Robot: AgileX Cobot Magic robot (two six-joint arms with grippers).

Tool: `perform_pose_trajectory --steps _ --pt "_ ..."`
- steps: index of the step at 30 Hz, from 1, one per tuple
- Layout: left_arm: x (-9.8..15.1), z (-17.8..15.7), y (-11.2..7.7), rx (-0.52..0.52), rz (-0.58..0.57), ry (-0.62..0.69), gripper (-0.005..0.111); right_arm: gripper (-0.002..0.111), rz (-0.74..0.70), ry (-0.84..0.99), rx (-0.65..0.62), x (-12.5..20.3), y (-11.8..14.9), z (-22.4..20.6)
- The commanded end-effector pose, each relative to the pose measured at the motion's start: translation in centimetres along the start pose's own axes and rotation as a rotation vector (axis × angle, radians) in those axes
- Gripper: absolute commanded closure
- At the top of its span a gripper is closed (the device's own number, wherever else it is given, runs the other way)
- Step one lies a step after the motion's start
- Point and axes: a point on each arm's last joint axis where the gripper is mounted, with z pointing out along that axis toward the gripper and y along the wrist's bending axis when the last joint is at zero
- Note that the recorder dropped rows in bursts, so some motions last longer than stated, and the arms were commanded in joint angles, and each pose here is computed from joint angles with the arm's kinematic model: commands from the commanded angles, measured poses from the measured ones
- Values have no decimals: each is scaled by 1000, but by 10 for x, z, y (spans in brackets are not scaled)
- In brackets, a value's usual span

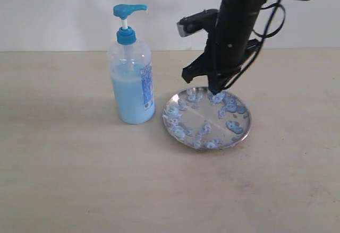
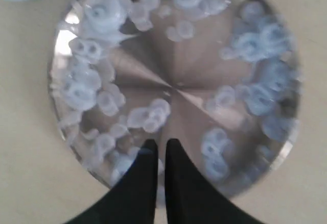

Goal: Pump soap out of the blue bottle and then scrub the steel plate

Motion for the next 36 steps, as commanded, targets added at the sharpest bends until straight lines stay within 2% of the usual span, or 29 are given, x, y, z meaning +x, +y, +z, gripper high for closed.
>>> perform_pose_trajectory --steps 1,3,5,6,8,9,11,12,14,18,20,22,25,27,30,33,36 --pt "1 0 0 9 -5 -2 103 109 10 36 -31 -8 1 4" --pt "1 0 0 9 -5 -2 103 109 -63 37 83 -7 -11 -5" --pt "1 0 0 9 -5 -2 103 109 -2 35 114 -11 -23 2" --pt "1 0 0 9 -5 -2 103 109 22 -25 121 -19 -24 8" --pt "1 0 0 9 -5 -2 103 109 15 -45 34 -28 -18 26" --pt "1 0 0 9 -5 -2 103 109 -13 45 -107 -22 -6 38" --pt "1 0 0 9 -5 -2 103 109 -54 61 -162 -21 -2 48" --pt "1 0 0 9 -5 -2 103 109 -21 87 -152 -17 -2 52" --pt "1 0 0 9 -5 -2 103 109 7 128 -68 -9 -10 53" --pt "1 0 0 9 -5 -2 103 109 -42 173 231 -2 -39 43" --pt "1 0 0 9 -5 -2 103 109 22 137 292 -5 -49 39" --pt "1 0 0 9 -5 -2 103 109 42 -13 284 -20 -50 39" --pt "1 0 0 9 -5 -2 103 109 15 -154 150 -35 -34 44" --pt "1 0 0 9 -5 -2 103 109 -19 -106 26 -31 -20 47" --pt "1 0 0 9 -5 -2 103 109 -164 87 -124 -13 -4 47" --pt "1 0 0 9 -5 -2 103 109 -206 102 -68 -11 -15 47" --pt "1 0 0 7 -5 -1 103 109 -160 154 120 -6 -43 45"
